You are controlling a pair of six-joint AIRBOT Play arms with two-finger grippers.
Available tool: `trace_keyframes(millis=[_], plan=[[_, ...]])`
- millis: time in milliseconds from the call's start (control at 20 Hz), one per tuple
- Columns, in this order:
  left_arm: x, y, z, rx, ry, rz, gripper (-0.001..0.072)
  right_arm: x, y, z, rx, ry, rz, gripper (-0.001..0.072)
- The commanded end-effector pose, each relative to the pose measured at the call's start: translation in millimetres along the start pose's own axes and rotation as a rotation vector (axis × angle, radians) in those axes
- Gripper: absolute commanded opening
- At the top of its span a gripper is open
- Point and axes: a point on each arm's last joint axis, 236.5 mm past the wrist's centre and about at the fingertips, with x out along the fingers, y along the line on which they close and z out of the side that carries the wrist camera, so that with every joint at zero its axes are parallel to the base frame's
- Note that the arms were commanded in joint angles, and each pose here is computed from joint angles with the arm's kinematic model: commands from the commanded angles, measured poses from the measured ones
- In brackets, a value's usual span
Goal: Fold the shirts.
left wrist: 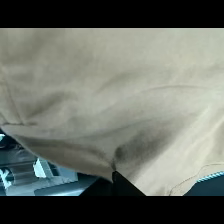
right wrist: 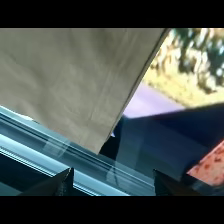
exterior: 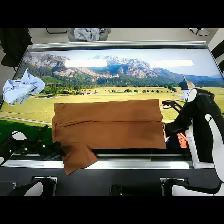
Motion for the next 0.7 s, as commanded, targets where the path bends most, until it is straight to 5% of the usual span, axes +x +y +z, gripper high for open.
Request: trace_keyframes(millis=[0, 650], plan=[[1, -2, 1, 0.010, -0.003, -0.001, 0.0026, 22, 9, -15, -0.013, 0.035, 0.030, 0.0599], [1, -2, 0, 0.026, -0.002, -0.002, 0.0026, 70, 28, -6, 0.129, -0.030, 0.109, 0.0599]])
